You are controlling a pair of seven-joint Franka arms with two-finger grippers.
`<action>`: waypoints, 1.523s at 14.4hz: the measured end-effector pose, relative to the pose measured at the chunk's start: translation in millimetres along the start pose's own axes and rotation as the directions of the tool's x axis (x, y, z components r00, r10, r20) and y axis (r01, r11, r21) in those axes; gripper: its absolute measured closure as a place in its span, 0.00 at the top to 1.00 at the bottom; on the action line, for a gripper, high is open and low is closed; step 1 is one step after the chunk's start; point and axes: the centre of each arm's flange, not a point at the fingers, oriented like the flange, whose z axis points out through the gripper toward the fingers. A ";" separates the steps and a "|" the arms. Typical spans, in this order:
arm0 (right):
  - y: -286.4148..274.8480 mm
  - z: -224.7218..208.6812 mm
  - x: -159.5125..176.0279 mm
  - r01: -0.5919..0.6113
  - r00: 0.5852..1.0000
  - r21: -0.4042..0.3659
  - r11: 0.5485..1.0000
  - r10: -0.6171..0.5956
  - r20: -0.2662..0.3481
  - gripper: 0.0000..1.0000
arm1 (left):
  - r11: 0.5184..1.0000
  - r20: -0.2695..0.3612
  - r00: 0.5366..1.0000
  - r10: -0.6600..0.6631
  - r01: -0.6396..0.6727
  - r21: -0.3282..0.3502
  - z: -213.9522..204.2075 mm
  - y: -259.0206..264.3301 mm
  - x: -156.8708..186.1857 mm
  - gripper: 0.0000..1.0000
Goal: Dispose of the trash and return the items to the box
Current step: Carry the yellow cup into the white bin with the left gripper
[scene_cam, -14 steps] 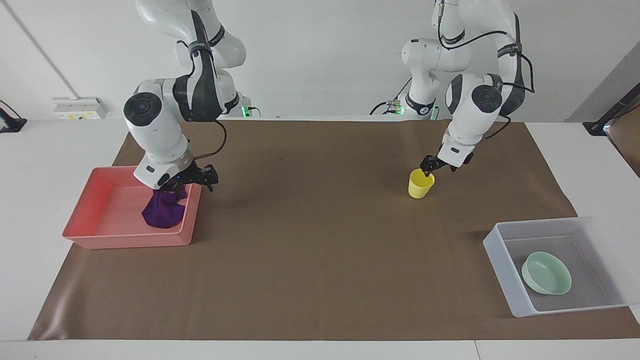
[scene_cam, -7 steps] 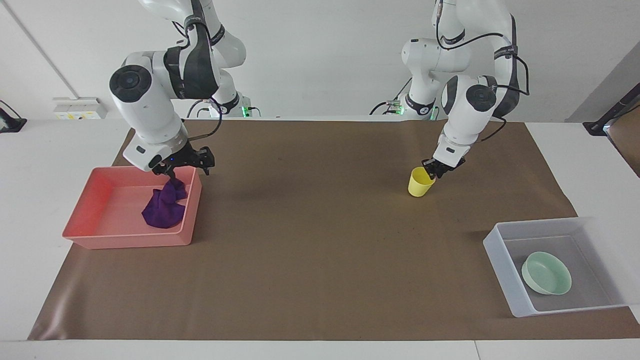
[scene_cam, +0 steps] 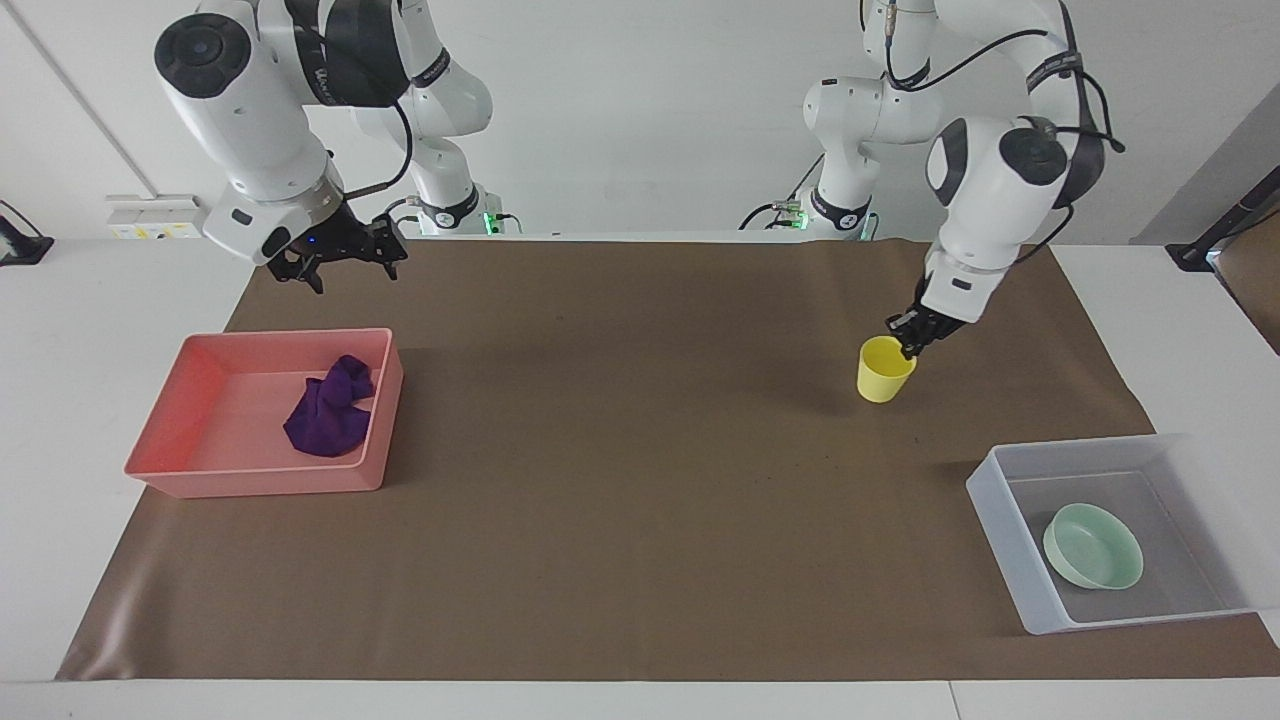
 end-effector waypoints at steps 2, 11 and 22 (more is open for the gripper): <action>-0.6 -5.0 -3.8 0.000 1.000 0.001 1.000 0.000 -0.011 0.98 | 0.994 -0.030 0.994 -0.107 0.107 -0.001 -34.3 -48.0 60.2 0.04; -3.0 -11.1 -8.2 0.003 1.000 0.001 1.000 -0.003 -0.024 1.00 | 0.965 -0.071 0.963 -0.259 0.256 -0.048 124.7 -131.3 202.1 0.04; -3.1 -11.5 -8.5 0.003 1.000 0.001 1.000 -0.003 -0.025 1.00 | 0.984 -0.114 0.977 -0.180 0.178 -0.027 66.3 -97.5 189.9 0.81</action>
